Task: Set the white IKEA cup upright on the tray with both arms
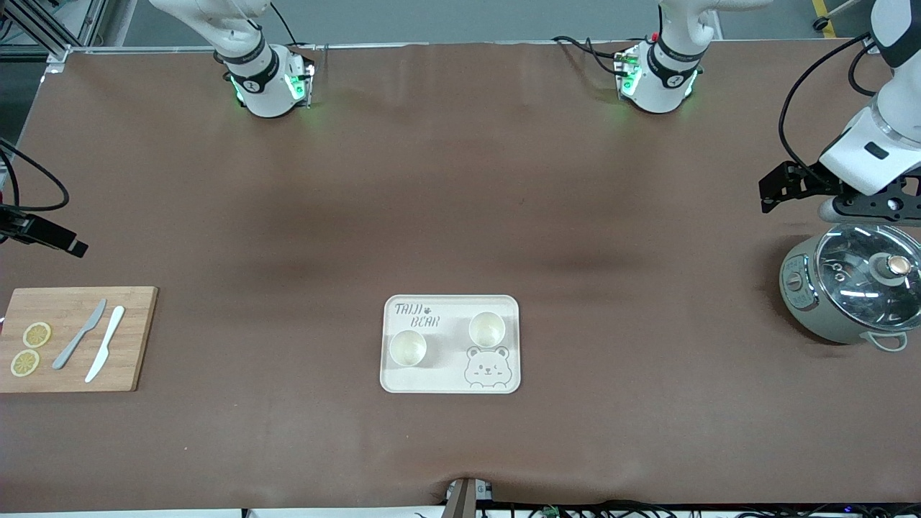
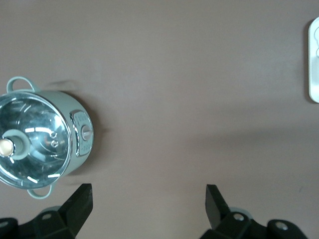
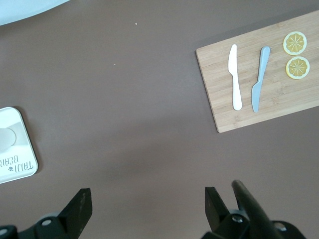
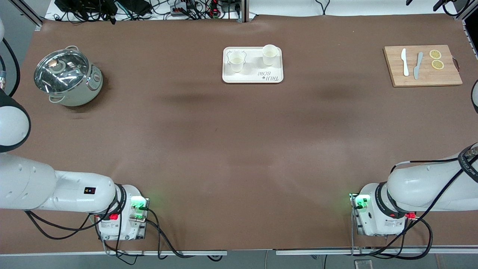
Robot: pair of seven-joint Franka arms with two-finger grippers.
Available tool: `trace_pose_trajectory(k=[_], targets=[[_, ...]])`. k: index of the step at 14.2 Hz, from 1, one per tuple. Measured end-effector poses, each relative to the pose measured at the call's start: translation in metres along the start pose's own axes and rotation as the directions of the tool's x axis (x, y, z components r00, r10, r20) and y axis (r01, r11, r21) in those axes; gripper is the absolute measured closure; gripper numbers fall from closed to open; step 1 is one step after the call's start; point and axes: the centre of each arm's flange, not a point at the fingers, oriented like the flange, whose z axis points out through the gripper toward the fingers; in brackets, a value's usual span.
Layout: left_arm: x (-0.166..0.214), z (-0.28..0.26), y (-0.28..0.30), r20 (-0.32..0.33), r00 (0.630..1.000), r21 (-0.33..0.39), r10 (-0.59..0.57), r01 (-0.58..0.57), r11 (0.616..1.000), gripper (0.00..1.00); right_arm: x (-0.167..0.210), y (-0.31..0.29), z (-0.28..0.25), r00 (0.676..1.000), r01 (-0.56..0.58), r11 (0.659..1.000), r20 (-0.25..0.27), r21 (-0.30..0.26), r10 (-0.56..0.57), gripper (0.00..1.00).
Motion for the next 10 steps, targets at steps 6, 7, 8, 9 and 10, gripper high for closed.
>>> trace_pose_trajectory(k=[6, 7, 8, 9, 10], targets=[[0.0019, -0.0015, 0.0034, -0.020, 0.998, -0.041, 0.053, -0.054, 0.998, 0.00, 0.0001, 0.0002, -0.0003, 1.000, 0.000, 1.000, -0.001, 0.000, 0.000, 0.00], [0.0019, -0.0015, 0.0032, -0.020, 0.998, -0.041, 0.053, -0.053, 0.998, 0.00, 0.0001, 0.0004, -0.0004, 1.000, -0.001, 1.000, -0.002, 0.000, 0.001, 0.00], [0.0019, -0.0015, 0.0032, -0.020, 0.998, -0.041, 0.053, -0.054, 0.998, 0.00, 0.0001, 0.0005, -0.0004, 1.000, -0.001, 1.000, -0.001, 0.000, 0.001, 0.00], [0.0019, -0.0015, 0.0032, -0.020, 0.998, -0.041, 0.053, -0.054, 0.998, 0.00, 0.0000, 0.0005, -0.0004, 1.000, -0.001, 1.000, -0.001, 0.000, 0.001, 0.00], [0.0019, -0.0015, 0.0032, -0.020, 0.998, -0.041, 0.053, -0.054, 0.998, 0.00, 0.0000, 0.0005, -0.0004, 1.000, -0.001, 1.000, -0.001, 0.000, 0.001, 0.00]])
